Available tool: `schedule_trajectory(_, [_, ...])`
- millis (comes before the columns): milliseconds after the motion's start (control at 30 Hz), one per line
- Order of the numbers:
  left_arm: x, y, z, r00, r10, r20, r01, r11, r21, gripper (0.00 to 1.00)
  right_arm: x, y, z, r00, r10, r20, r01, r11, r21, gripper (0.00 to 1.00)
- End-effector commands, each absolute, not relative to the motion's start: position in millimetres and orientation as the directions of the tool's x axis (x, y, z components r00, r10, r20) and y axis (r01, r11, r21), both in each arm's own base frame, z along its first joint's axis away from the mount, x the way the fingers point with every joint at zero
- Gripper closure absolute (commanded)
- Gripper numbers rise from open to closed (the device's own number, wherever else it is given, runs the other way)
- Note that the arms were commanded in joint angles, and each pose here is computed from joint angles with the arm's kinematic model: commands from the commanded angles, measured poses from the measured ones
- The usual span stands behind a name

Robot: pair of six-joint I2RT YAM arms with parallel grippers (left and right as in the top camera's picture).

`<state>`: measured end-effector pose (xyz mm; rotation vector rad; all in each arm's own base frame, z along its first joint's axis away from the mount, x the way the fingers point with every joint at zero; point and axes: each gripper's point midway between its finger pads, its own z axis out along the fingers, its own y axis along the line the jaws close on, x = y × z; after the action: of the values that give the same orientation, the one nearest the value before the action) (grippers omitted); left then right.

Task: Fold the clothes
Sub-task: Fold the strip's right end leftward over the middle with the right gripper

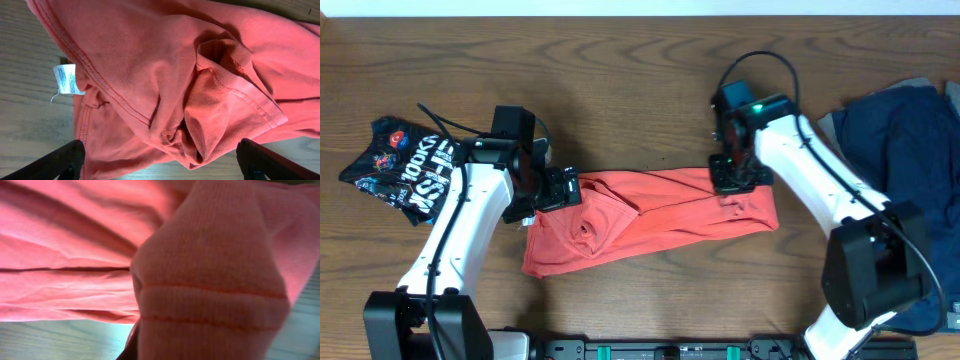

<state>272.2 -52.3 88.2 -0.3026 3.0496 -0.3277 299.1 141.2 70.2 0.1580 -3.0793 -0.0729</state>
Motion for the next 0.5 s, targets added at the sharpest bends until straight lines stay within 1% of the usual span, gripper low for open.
schedule_trajectory(0, [275,-49,90,-0.977,-0.205,-0.05,-0.191,0.96,-0.207,0.02,292,156,62,-0.991,-0.103,0.08,-0.099,0.994,0.055,0.99])
schedule_trajectory(100, [275,-49,90,-0.978,-0.205,-0.048,-0.191,0.96,-0.206,0.02,289,167,60,-0.992,-0.091,0.084,-0.086,0.994,0.064,0.99])
schedule_trajectory(233, [274,-49,90,-0.978,-0.205,-0.048,-0.191,0.96,-0.206,0.02,286,189,61,-0.989,-0.127,0.072,-0.117,0.986,0.122,0.99])
schedule_trajectory(467, [274,-49,90,-0.978,-0.205,-0.048,-0.191,0.96,-0.206,0.02,280,202,61,-0.984,-0.166,0.062,-0.157,0.979,0.133,0.99])
